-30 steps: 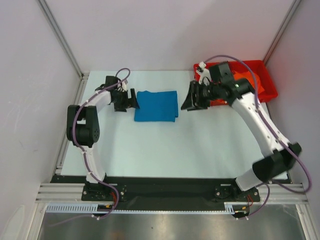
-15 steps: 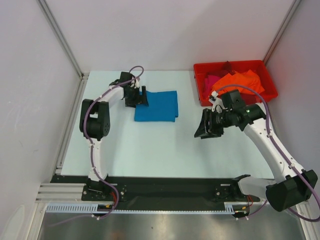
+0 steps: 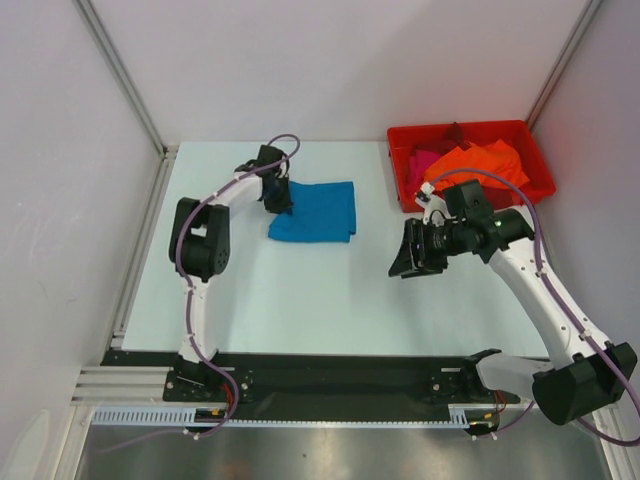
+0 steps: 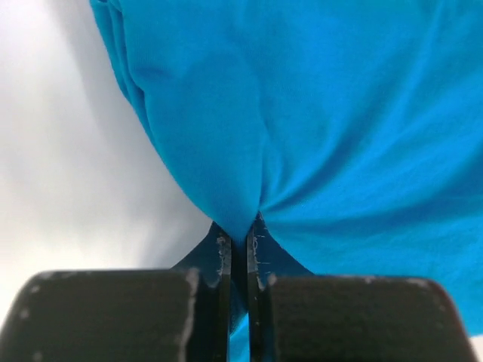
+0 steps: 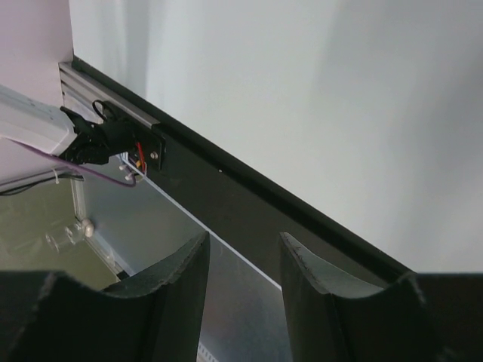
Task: Fold and stack the t-shirts
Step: Neatly place the folded tshirt to the corner
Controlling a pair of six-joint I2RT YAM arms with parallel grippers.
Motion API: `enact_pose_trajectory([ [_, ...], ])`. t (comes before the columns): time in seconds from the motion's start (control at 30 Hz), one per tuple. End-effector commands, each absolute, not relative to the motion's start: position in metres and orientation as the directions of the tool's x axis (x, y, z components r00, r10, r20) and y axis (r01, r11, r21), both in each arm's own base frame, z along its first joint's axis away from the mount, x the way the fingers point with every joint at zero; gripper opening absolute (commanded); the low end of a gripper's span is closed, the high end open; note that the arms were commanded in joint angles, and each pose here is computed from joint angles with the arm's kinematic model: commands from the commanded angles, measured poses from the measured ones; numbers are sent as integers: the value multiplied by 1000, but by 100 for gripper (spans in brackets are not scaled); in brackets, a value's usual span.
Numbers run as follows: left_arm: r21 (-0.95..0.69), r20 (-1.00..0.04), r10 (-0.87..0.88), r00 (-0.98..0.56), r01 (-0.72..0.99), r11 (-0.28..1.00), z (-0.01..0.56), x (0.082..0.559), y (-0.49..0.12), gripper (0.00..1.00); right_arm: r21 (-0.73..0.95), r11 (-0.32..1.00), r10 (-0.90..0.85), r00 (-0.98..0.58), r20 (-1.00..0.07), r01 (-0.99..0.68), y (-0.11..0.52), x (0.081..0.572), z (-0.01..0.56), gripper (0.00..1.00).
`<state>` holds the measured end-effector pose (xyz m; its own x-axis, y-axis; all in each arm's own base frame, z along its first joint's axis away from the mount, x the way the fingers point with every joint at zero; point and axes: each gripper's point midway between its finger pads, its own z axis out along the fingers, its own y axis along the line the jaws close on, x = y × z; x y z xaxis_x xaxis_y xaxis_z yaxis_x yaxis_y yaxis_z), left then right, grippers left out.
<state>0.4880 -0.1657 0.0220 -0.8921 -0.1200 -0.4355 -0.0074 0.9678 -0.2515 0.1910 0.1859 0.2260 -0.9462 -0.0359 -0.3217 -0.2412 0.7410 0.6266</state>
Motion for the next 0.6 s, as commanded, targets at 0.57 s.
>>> enact_pose_trajectory([
  [0.57,269,-583,85,-808,-93,959,76,585,-14,0,565,821,13,-986,-164,-83,169,214,182,47],
])
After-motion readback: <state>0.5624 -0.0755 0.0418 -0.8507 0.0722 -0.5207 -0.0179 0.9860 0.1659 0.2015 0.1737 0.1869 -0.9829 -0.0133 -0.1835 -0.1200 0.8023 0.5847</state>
